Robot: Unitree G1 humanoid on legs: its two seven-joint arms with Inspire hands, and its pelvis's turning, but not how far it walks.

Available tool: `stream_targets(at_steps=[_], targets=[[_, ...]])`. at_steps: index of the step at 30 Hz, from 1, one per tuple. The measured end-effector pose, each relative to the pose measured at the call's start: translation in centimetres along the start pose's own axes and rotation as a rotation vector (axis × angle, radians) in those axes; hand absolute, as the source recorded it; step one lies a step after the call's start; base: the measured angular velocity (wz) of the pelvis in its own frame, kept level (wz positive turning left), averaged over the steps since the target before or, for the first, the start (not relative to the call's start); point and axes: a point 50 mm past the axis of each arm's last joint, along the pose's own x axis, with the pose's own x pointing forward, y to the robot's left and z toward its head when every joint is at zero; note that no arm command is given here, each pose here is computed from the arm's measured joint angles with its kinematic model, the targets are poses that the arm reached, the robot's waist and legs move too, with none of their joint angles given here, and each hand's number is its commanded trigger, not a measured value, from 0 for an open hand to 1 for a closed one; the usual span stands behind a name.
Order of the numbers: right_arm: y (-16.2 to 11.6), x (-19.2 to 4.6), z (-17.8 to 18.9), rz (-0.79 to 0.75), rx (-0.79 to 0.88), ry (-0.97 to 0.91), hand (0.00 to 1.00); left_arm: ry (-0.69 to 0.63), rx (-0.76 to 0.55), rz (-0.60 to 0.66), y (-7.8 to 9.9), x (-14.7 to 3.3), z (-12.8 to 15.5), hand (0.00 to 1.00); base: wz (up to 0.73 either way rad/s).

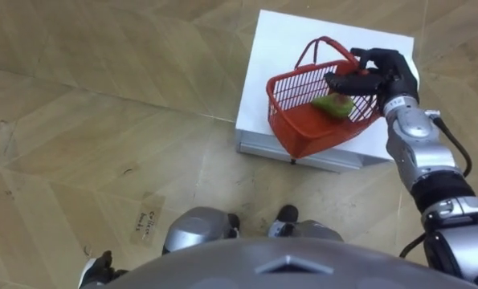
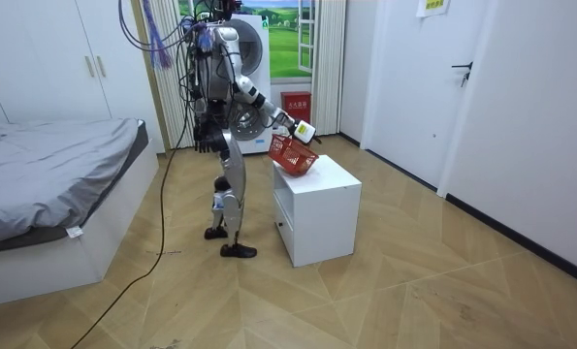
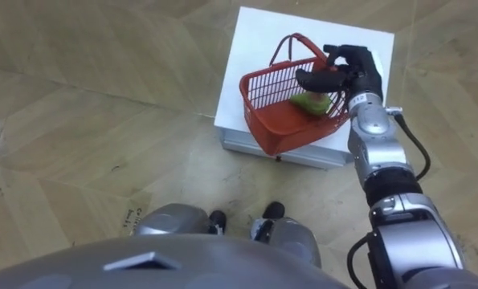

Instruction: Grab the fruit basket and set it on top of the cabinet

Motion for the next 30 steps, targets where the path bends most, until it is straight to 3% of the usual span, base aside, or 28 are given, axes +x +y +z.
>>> stream_targets(at_steps=[23, 30], targets=[[-0.2, 0.0, 0.4, -0.019, 0.018, -0.017, 0.00, 0.023, 0.006, -0.003, -0.2, -0.4, -1.4, 0.00, 0.00], [-0.6, 0.0, 1.0, -0.033, 0.027, -0.042, 0.00, 0.023, -0.005, -0.021, -1.0, -0.5, -1.6, 0.00, 0.00]])
